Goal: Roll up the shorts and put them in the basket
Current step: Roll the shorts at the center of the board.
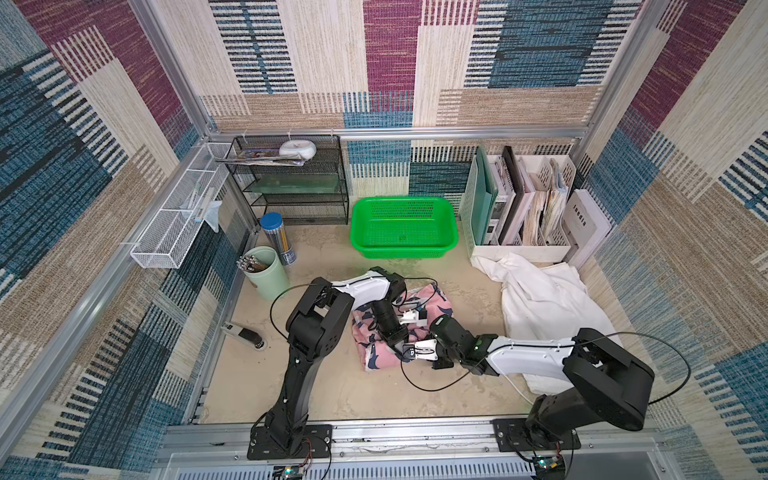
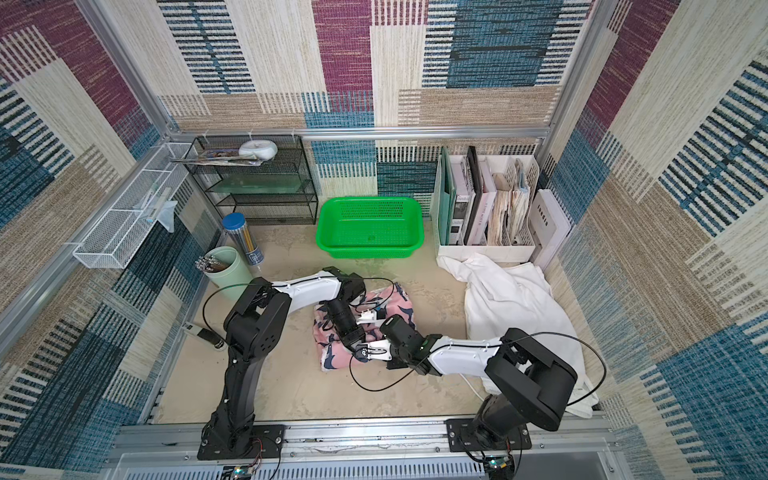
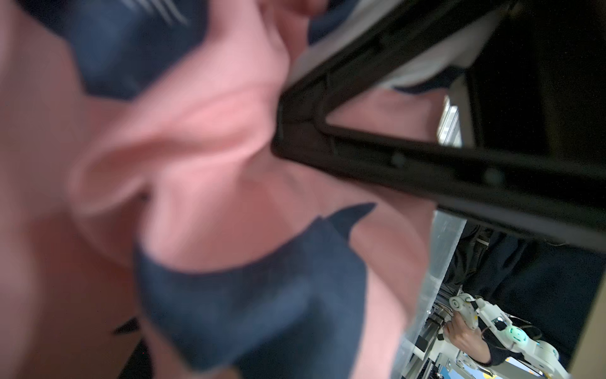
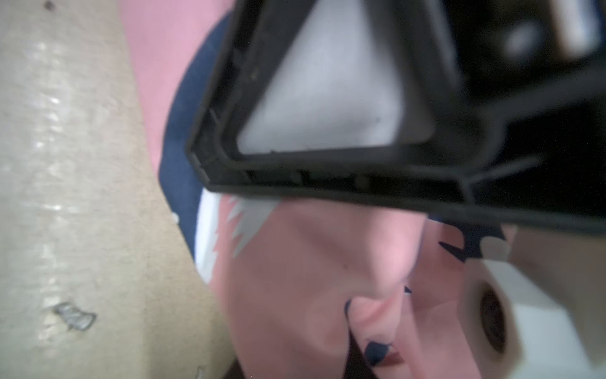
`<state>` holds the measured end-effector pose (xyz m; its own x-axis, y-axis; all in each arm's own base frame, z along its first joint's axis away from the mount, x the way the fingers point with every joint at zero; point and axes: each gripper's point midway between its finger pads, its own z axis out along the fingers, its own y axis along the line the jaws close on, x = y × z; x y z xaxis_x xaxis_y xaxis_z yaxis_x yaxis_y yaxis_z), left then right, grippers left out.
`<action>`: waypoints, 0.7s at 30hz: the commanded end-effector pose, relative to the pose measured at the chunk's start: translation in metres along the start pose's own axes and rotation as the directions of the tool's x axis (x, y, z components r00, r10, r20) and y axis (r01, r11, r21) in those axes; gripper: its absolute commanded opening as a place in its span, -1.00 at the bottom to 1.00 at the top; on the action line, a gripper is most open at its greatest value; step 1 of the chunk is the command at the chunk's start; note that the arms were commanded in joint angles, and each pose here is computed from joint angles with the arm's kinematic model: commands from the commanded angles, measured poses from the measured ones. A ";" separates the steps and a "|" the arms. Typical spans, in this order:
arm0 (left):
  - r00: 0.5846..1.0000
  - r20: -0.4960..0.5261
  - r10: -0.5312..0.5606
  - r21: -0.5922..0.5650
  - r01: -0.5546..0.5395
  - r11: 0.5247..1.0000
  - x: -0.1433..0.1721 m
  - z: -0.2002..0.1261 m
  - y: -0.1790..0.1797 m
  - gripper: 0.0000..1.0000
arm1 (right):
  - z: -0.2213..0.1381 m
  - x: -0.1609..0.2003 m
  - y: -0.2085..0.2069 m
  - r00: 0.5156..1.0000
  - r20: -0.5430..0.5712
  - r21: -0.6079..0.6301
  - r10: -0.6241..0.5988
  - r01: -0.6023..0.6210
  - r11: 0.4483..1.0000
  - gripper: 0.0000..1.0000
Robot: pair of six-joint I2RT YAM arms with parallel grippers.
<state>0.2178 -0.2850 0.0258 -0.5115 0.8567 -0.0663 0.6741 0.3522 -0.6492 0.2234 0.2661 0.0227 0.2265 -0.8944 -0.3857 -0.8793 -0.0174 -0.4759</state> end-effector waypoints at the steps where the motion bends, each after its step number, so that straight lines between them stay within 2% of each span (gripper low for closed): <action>1: 0.999 -0.038 0.016 -0.122 -0.021 0.992 0.006 -0.006 0.018 -0.16 | -0.001 0.017 0.025 0.998 -0.062 -0.131 0.018 -0.025 0.991 -0.91; 2: 0.999 -0.033 0.019 -0.146 -0.023 0.989 0.006 -0.009 0.019 -0.05 | -0.001 0.016 0.025 0.998 -0.062 -0.139 0.024 -0.033 0.990 -1.00; 5: 0.999 0.008 0.040 -0.223 -0.037 0.974 0.003 -0.022 0.021 0.20 | -0.004 0.016 0.024 0.997 -0.062 -0.148 0.047 -0.055 0.987 -1.00; 7: 0.998 0.045 0.053 -0.256 -0.040 0.966 0.002 -0.033 0.018 0.29 | -0.006 0.016 0.023 0.996 -0.064 -0.148 0.056 -0.065 0.987 -1.00; 12: 0.991 0.122 0.053 -0.347 -0.008 0.938 0.007 -0.063 0.016 0.34 | -0.009 0.016 0.021 0.995 -0.067 -0.157 0.079 -0.089 0.984 -1.00; 15: 0.985 0.165 0.056 -0.412 0.017 0.911 0.014 -0.083 0.015 0.35 | -0.013 0.011 0.022 0.993 -0.061 -0.205 0.101 -0.111 0.972 -1.00; 19: 0.962 0.260 0.079 -0.521 0.071 0.851 0.022 -0.119 0.014 0.36 | -0.019 0.001 0.025 0.985 -0.053 -0.308 0.163 -0.172 0.936 -1.00; 21: 0.944 0.318 0.092 -0.604 0.126 0.787 0.025 -0.142 0.017 0.37 | -0.023 -0.003 0.027 0.977 -0.061 -0.369 0.202 -0.211 0.905 -1.00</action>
<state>0.2699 -0.2156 0.1066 -0.5694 0.7632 -0.3054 0.8218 0.5372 -0.1898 0.2149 0.2627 0.0330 0.0873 -0.9004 -0.4262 -0.9727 0.0152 -0.2314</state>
